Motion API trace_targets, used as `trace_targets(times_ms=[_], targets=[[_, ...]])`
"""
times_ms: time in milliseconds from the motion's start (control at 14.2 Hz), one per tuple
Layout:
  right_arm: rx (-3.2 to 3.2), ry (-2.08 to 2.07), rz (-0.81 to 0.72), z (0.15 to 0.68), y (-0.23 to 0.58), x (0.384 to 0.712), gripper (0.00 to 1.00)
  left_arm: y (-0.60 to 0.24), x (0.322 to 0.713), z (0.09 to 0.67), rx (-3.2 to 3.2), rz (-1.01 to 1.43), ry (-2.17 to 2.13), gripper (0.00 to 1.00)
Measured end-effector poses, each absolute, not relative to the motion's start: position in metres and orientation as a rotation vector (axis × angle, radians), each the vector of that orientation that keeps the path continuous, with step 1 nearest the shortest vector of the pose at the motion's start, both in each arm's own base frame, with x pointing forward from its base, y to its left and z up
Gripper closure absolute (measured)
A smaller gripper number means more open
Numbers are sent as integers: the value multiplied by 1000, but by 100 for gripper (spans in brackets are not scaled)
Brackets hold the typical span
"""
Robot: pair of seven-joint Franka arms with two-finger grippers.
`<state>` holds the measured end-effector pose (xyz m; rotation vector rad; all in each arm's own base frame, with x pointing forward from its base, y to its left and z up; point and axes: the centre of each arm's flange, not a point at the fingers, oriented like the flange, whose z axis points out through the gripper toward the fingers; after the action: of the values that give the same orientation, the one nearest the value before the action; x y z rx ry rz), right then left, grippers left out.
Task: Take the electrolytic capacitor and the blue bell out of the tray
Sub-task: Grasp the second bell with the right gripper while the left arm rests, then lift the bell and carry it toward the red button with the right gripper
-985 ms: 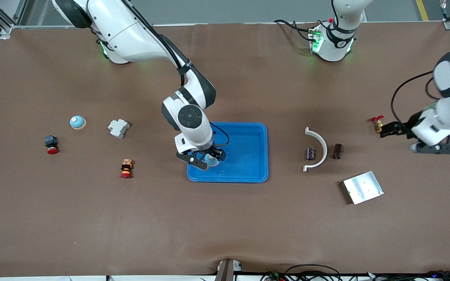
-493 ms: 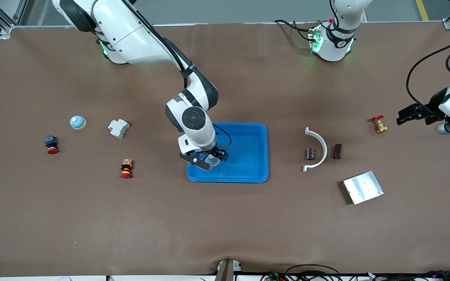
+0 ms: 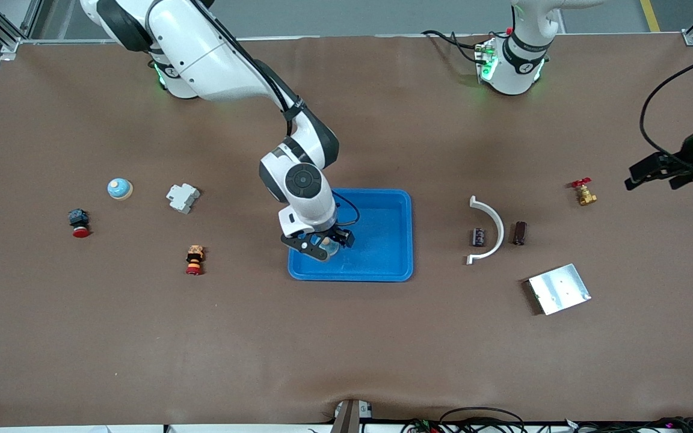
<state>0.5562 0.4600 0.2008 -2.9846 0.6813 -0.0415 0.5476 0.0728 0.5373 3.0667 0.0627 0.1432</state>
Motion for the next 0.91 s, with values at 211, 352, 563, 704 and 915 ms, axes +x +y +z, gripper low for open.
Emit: trace_targets(times_ms=[211, 352, 563, 704, 915], targets=[[-3001, 656, -64, 198, 460, 556, 0, 67, 576, 581, 3078, 264, 39, 0], [-3019, 633, -90, 197, 459, 557, 0, 49, 601, 587, 3080, 269, 66, 0], [-3025, 626, -97, 196, 459, 557, 0, 19, 622, 573, 3075, 213, 92, 0], [-3028, 622, -102, 195, 459, 558, 0, 12, 621, 572, 3073, 180, 81, 0], [-3035, 614, -121, 196, 457, 560, 3, 12, 616, 587, 3068, 188, 106, 0]])
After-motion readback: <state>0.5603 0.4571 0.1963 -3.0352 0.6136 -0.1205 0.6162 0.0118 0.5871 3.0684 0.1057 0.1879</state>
